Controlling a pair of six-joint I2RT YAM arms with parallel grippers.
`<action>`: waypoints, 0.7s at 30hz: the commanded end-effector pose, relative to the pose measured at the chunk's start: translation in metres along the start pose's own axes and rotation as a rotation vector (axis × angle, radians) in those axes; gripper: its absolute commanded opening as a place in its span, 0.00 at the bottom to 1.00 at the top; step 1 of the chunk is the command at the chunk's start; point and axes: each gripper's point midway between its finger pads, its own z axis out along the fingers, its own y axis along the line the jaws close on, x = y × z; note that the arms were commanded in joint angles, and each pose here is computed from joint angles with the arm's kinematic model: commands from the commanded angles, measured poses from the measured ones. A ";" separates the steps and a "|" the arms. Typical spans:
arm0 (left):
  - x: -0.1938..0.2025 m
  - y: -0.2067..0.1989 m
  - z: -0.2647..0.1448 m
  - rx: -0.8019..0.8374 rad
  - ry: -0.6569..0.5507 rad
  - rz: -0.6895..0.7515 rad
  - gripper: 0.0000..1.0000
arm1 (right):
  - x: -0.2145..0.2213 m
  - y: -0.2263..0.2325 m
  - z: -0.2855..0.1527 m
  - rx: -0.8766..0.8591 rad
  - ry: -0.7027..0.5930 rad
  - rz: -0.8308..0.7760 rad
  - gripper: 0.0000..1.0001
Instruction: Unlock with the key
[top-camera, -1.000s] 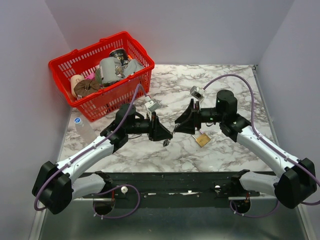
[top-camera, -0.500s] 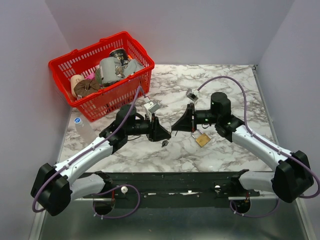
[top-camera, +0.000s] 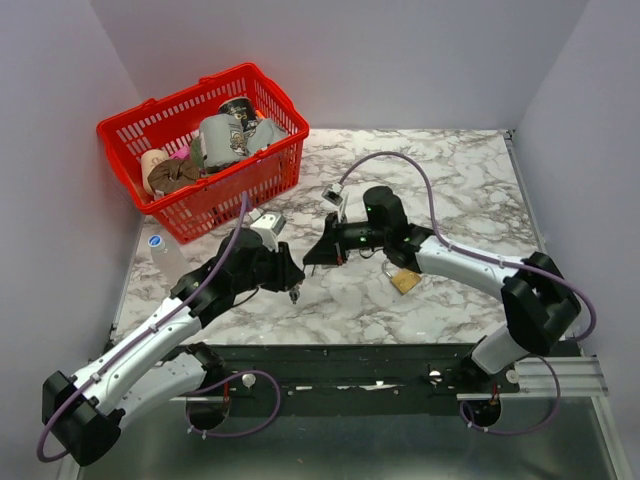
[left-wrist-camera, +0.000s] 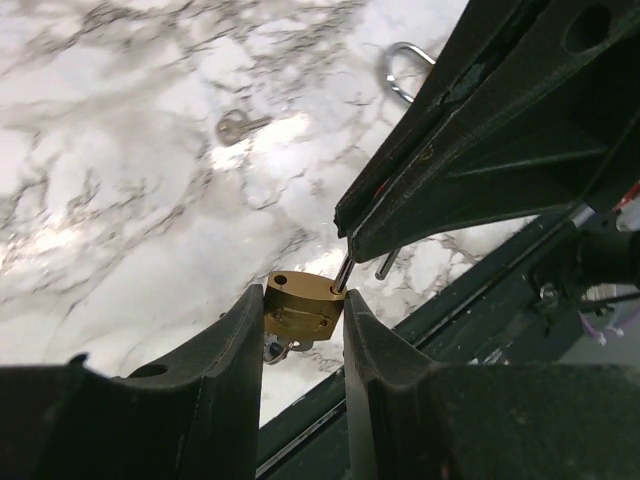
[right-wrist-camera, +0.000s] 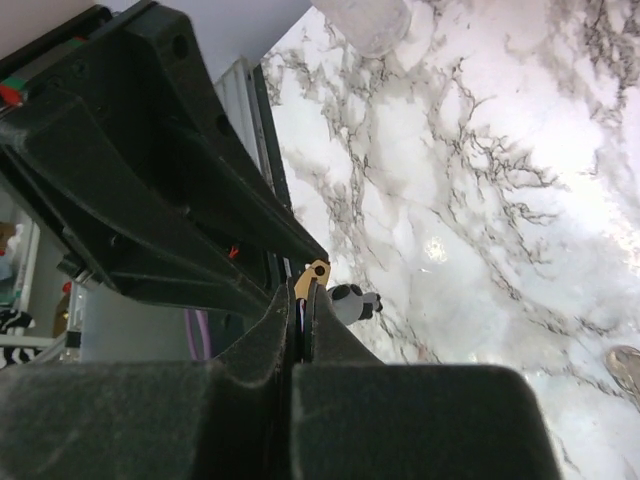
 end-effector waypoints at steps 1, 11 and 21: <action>0.019 0.060 -0.017 -0.333 0.007 -0.157 0.00 | 0.011 -0.046 0.014 0.137 0.029 0.054 0.01; 0.014 0.097 0.024 -0.504 0.029 -0.109 0.00 | 0.023 -0.097 0.032 0.236 0.067 0.109 0.01; 0.005 0.096 0.062 -0.478 0.047 -0.093 0.00 | 0.008 -0.136 0.037 0.271 0.071 0.068 0.01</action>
